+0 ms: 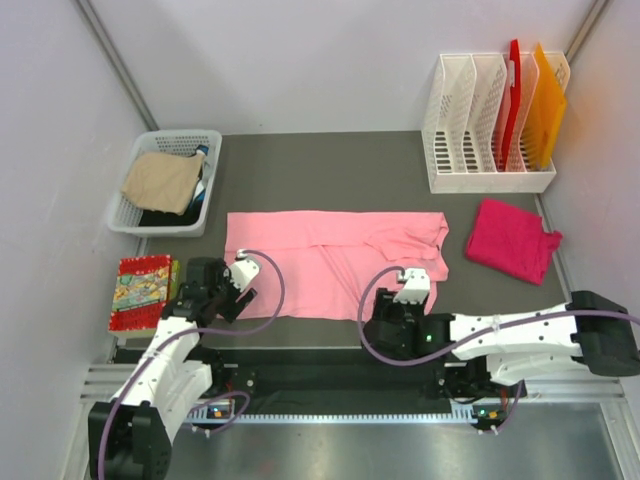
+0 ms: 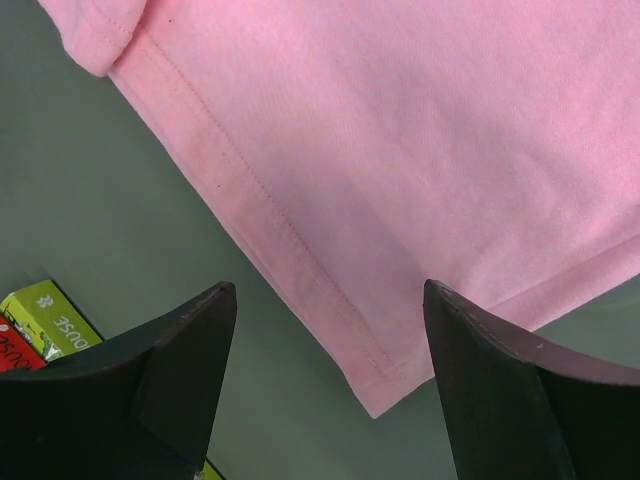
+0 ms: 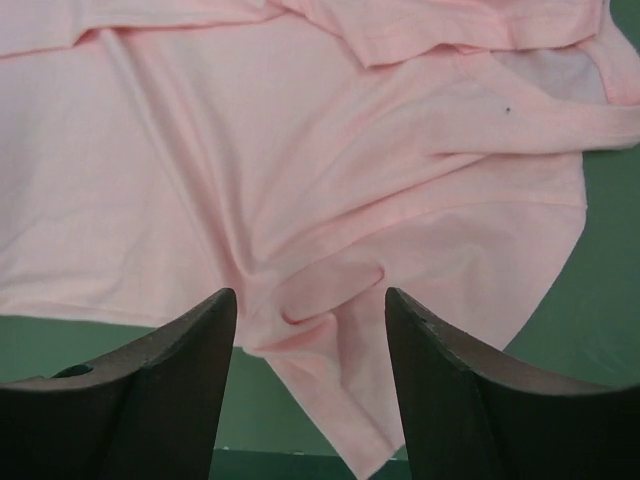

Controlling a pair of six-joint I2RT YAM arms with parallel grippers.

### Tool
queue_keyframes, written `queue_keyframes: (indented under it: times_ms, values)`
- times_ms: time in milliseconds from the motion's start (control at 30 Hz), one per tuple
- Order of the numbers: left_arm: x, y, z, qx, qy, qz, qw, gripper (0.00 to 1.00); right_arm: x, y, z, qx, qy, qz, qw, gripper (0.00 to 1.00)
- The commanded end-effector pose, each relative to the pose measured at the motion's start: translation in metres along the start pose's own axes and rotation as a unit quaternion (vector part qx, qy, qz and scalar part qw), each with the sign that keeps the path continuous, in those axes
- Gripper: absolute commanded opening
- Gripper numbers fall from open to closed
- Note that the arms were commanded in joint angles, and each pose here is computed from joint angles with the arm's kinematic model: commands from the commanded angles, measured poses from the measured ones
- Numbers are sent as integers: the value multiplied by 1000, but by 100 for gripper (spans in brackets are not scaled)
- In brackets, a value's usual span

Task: Fold and stack the t-shirts
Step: Grap the side of the flattened tshirt closest away from the robot with both arms

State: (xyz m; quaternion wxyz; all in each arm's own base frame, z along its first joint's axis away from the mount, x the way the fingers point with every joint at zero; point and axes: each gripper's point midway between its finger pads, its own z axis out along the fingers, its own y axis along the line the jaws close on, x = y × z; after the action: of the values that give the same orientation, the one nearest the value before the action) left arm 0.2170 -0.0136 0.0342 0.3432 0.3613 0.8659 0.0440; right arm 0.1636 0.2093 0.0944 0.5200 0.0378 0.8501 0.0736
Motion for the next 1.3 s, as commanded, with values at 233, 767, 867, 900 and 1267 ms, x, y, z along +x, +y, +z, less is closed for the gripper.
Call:
queue_keyframes:
  times_ms: [233,767,867,900,1267]
  values:
    - [-26,6,-11,9,-33,8,999,78,86,19,-17,-8,75,-106,991,63]
    - [-30,5,-22,14,-35,-2,999,77,92,-14,-19,-23,98,-31,994,58]
    - [-29,4,-24,16,-33,-2,999,77,97,-18,-17,-16,103,-35,994,57]
    - [-28,1,-26,20,-33,-4,999,77,99,-19,-16,-17,106,-31,994,56]
    - [6,-10,-13,39,34,11,999,79,95,-18,-15,-21,107,-33,993,46]
